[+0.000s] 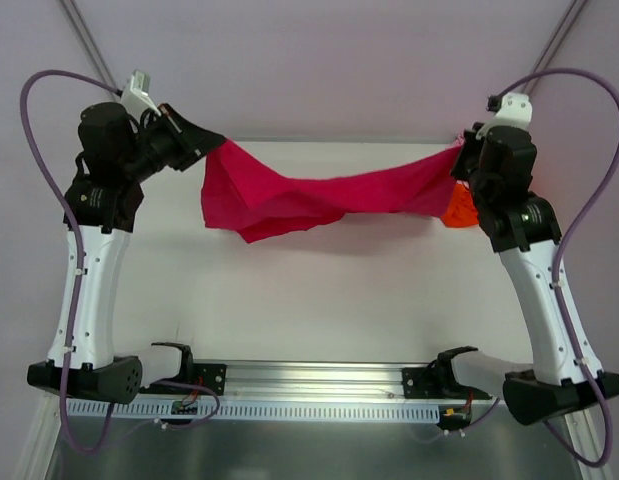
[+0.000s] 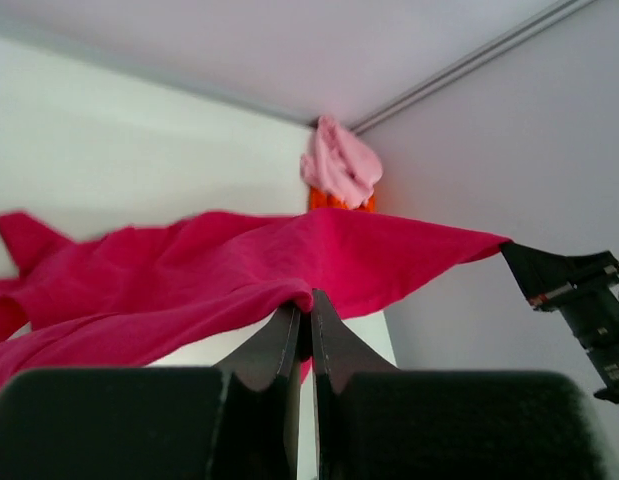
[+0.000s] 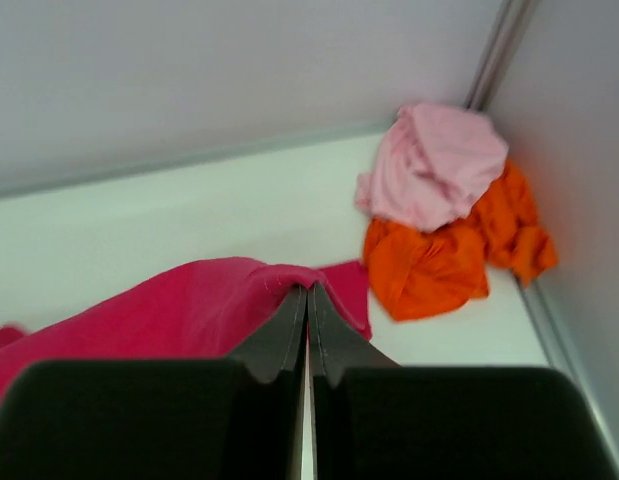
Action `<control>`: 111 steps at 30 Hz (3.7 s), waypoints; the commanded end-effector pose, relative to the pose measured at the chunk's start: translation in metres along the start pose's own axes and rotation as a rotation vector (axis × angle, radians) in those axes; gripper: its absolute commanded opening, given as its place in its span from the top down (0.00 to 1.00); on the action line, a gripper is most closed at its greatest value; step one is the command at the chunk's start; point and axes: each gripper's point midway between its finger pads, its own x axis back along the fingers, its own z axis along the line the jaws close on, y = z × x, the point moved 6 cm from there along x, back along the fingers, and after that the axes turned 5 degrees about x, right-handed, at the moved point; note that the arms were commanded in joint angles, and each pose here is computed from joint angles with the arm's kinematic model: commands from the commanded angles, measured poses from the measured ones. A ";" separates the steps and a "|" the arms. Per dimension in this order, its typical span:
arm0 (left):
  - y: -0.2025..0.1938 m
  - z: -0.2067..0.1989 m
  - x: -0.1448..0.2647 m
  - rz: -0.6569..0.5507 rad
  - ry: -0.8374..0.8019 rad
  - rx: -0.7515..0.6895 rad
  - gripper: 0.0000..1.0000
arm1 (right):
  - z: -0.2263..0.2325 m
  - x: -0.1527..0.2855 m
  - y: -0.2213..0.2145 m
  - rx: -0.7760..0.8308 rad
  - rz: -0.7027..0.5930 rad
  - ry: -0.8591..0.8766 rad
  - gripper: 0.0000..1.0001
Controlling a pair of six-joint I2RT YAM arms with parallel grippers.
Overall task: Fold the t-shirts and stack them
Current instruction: Flatten out the tshirt, then grap the side of the flattened tshirt closest away from the robot with both arms, then fold the flattened tshirt in 1/3 of the way
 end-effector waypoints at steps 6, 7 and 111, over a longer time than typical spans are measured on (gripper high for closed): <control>-0.064 0.067 -0.010 0.250 0.228 0.152 1.00 | 0.005 0.077 -0.097 -0.099 0.356 0.212 0.99; -0.070 0.071 -0.007 0.284 0.257 0.172 1.00 | 0.002 0.085 -0.108 -0.096 0.411 0.209 0.99; -0.087 0.277 -0.088 0.398 0.692 0.360 0.01 | -0.047 -0.072 -0.217 -0.136 0.999 -0.095 0.16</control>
